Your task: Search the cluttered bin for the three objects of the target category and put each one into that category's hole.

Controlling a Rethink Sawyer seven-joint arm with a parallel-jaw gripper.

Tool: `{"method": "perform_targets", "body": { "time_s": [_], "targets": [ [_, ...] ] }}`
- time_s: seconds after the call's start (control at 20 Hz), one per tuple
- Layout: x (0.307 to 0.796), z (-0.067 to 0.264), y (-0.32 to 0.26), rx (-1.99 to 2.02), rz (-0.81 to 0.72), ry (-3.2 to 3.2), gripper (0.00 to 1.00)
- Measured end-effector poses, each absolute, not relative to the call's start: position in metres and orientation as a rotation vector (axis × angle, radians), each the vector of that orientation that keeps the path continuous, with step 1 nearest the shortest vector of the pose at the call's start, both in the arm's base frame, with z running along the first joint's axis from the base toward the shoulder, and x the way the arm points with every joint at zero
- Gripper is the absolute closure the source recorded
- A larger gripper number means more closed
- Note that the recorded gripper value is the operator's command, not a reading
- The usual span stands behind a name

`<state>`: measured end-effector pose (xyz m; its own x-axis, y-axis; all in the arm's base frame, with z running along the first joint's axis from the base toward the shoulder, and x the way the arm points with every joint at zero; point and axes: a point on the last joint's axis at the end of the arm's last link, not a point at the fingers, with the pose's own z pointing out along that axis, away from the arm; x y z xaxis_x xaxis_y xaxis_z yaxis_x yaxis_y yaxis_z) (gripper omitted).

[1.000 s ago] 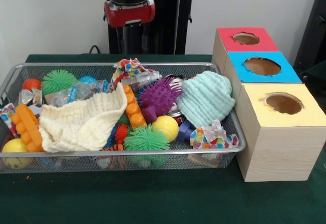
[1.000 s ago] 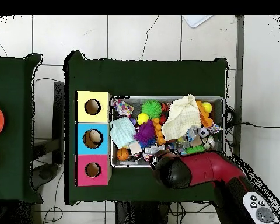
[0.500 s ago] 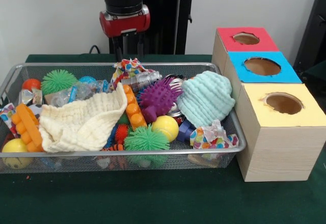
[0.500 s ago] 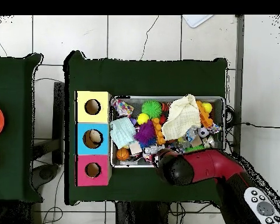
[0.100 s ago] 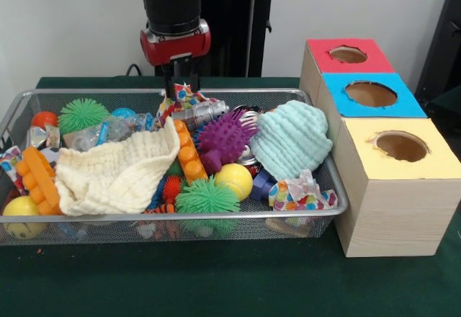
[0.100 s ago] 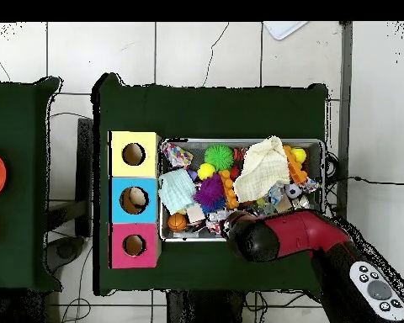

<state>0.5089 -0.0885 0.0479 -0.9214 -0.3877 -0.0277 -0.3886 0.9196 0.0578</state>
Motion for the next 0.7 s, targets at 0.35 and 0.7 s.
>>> {"method": "perform_targets", "body": {
  "time_s": [0.35,0.7],
  "targets": [
    [0.508,0.041,-0.096,-0.594,0.125,3.062,1.00],
    [0.504,0.036,-0.102,-0.610,0.121,3.060,1.00]
  ]
}}
